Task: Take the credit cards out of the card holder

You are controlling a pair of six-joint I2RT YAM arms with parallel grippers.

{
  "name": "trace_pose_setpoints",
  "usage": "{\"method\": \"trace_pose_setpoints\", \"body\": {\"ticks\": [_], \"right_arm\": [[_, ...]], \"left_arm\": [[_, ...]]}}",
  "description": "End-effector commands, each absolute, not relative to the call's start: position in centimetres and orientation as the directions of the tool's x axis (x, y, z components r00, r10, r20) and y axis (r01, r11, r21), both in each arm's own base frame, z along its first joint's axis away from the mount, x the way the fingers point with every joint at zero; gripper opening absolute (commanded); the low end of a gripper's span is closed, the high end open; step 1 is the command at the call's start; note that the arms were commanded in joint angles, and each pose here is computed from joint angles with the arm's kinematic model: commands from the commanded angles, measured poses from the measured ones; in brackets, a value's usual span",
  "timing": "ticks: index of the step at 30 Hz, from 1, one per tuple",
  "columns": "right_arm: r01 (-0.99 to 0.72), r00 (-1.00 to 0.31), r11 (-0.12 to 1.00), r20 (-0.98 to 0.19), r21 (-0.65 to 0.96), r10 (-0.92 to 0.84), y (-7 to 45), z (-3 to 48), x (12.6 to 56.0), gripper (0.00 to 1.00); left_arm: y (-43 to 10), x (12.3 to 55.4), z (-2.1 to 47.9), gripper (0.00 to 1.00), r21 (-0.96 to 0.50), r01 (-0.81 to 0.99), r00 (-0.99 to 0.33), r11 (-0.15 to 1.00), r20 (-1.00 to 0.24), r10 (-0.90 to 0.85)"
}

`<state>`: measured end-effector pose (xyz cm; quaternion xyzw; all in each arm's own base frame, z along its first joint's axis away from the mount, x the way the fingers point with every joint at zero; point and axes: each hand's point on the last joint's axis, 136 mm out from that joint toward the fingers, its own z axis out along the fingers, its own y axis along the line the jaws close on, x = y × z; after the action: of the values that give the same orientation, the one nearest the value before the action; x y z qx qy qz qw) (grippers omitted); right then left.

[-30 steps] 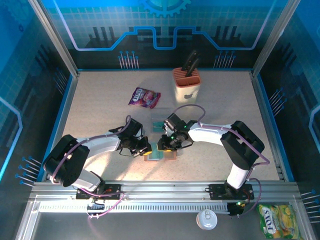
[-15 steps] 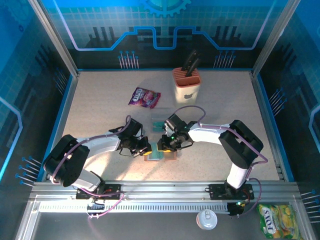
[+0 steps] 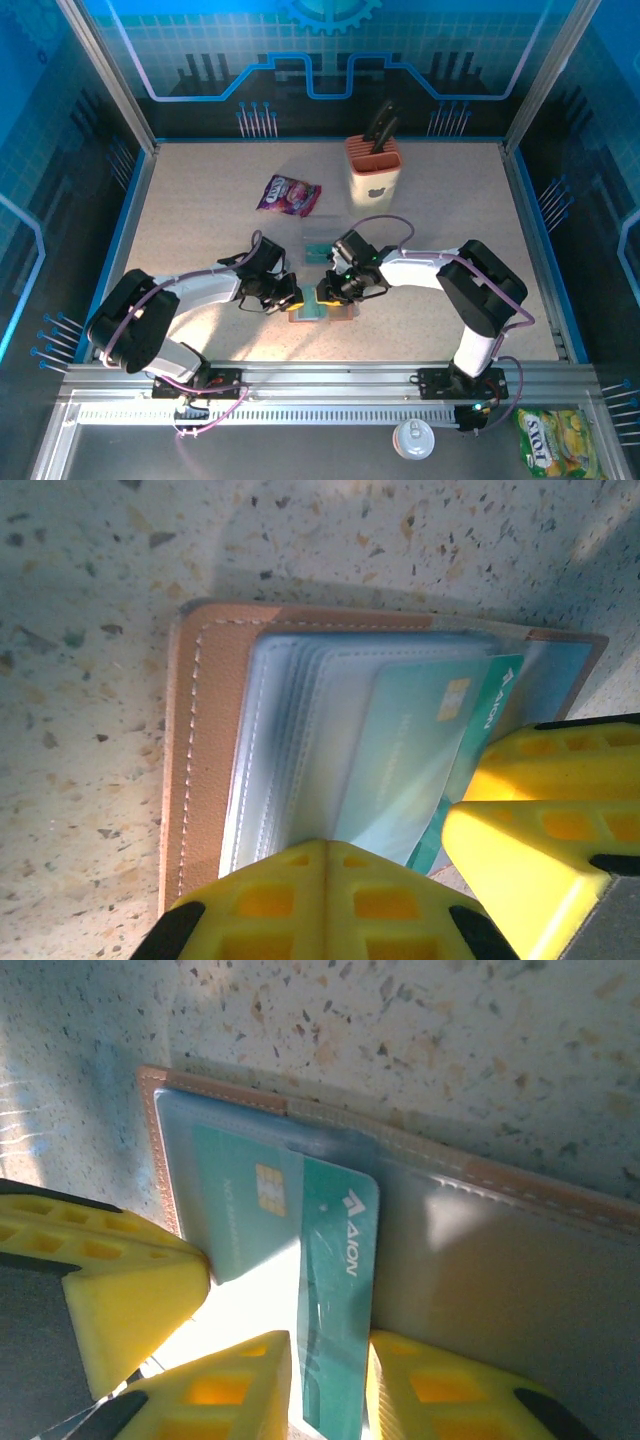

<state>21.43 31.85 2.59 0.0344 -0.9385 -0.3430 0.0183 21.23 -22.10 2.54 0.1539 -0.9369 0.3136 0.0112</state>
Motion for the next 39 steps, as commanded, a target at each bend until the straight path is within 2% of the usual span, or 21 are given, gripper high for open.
{"method": "trace_pose_setpoints", "body": {"ticks": [1,22,39], "right_arm": [[-0.028,-0.998,0.722,0.022,0.692,-0.06,32.1,3.4,21.2,0.24],[-0.028,-0.999,0.704,0.009,0.71,-0.049,32.0,4.0,21.4,0.11],[-0.015,-1.0,0.744,0.008,0.668,-0.027,29.2,3.8,21.0,0.09]], "left_arm": [[-21.4,20.6,1.5,0.05,-0.524,-0.319,-0.947,0.79,0.137,-0.292],[-21.4,20.6,1.4,0.05,-0.52,-0.319,-0.947,0.792,0.142,-0.289],[-21.4,20.8,1.6,0.05,-0.519,-0.315,-0.948,0.794,0.135,-0.288]]}}
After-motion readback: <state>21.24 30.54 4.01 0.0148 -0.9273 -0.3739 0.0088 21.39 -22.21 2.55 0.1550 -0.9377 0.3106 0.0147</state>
